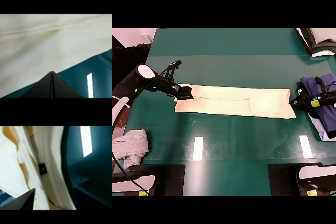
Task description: Fold the shirts.
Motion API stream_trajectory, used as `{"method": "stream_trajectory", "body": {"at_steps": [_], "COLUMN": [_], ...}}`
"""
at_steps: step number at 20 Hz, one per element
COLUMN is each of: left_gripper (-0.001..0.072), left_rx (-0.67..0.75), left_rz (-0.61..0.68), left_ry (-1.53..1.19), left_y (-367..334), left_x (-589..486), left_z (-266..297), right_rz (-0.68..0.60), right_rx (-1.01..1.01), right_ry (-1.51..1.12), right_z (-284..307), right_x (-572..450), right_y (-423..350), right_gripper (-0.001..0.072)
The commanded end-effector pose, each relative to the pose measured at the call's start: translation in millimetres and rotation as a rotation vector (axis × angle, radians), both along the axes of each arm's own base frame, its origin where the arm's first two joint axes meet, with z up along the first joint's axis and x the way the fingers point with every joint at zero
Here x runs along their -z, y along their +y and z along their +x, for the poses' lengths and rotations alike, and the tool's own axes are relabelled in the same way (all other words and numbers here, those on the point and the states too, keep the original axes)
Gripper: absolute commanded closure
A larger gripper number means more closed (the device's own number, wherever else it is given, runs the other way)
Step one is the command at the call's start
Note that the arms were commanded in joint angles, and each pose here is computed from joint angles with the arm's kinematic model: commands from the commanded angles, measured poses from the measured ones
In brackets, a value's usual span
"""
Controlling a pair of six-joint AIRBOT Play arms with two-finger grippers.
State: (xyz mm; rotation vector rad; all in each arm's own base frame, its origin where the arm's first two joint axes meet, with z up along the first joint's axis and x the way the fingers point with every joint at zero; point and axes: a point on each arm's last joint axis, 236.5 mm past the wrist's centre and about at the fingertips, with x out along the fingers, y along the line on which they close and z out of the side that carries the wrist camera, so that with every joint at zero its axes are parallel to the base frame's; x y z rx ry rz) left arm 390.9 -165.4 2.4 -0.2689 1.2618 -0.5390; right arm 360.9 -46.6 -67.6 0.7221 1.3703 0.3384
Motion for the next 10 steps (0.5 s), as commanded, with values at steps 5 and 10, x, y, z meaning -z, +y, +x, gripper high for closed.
{"method": "stream_trajectory", "body": {"at_steps": [5,10], "left_gripper": [0.0675,0.0682], "left_rx": [-0.008,-0.021], "left_rz": [-0.009,-0.013], "left_ry": [0.016,0.028], "left_y": [-10.1,-10.2], "left_x": [0.1,0.2], "left_z": [-3.1,-3.8], "right_rz": [0.083,0.063], "right_rx": [-0.055,-0.096], "right_ry": [-0.058,-0.078], "right_z": [21.6,29.7], "right_x": [7.9,10.2], "right_y": [41.1,62.8], "right_gripper": [0.0161,0.0300]}}
